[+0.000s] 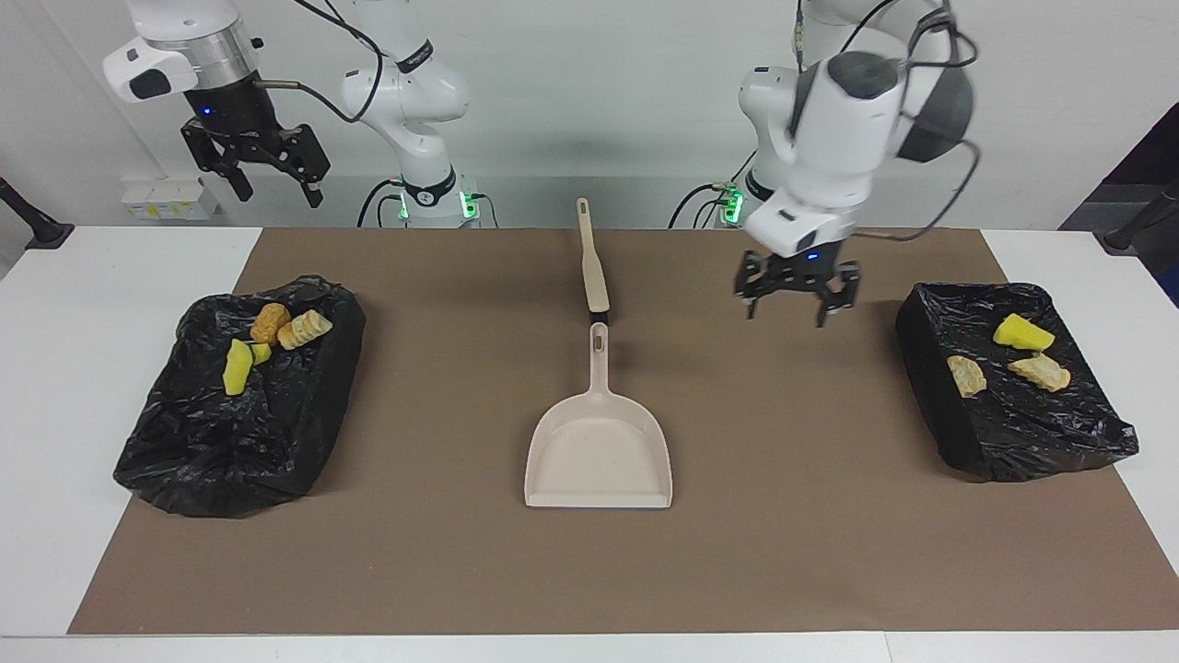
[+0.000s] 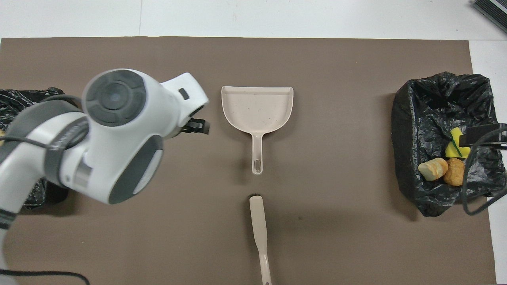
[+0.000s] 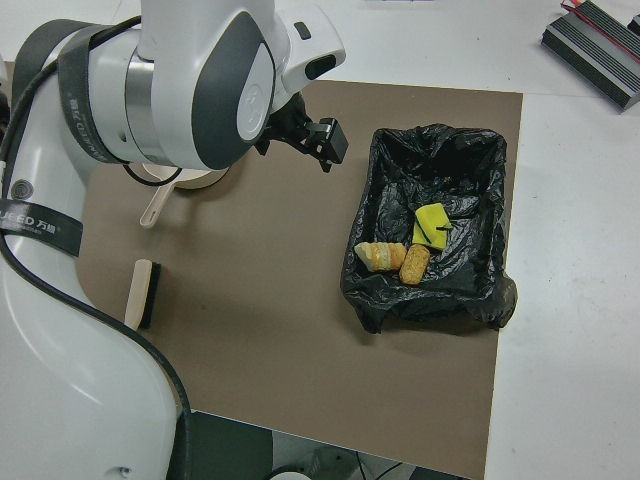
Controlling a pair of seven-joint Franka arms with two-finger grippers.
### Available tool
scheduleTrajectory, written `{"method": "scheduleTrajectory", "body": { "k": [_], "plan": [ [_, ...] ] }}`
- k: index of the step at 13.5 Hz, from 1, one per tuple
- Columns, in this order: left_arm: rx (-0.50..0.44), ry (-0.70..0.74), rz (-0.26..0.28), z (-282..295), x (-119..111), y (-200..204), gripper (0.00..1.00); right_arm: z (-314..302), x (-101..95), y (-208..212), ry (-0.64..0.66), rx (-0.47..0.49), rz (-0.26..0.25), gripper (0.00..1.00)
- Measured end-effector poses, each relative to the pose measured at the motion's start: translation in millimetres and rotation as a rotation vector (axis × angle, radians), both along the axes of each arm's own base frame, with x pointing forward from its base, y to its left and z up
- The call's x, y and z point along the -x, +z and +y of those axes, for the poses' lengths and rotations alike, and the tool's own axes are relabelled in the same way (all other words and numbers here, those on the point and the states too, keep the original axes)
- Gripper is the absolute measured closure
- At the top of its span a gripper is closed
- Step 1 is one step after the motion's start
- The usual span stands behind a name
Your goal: Sweep and dump trash in bin
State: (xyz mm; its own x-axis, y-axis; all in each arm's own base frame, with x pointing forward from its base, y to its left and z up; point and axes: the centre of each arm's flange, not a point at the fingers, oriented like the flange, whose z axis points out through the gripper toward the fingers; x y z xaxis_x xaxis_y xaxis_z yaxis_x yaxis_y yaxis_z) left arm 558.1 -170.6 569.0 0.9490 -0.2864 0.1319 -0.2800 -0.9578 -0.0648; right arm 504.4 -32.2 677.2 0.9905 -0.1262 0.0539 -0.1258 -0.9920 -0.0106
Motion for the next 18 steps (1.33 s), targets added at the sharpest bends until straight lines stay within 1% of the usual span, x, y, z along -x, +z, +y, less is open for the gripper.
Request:
{"method": "scheduleTrajectory", "body": {
  "k": [4,7,8,13,16,18],
  "plan": [
    [0.042,-0.026,0.041,78.8,3.8,47.9,0.0,1.2,-0.1,0.0,0.008,0.0,0.0,0.0],
    [0.044,-0.037,0.078,120.7,10.5,81.2,0.0,6.7,-0.3,0.1,0.019,0.001,0.0,0.0],
    [0.048,-0.033,0.087,126.0,12.5,86.1,0.0,7.5,-0.4,0.1,0.02,0.001,0.0,0.0],
    [0.05,-0.04,0.09,123.3,17.7,103.0,0.0,7.6,-0.4,0.1,0.02,0.001,0.0,0.0],
    [0.052,-0.034,0.078,121.5,23.2,112.4,0.0,7.6,-0.4,0.1,0.02,0.001,0.0,0.0],
    [0.056,-0.003,0.072,121.4,25.6,115.9,0.0,7.6,-0.4,0.1,0.02,0.001,0.0,0.0]
  ]
}}
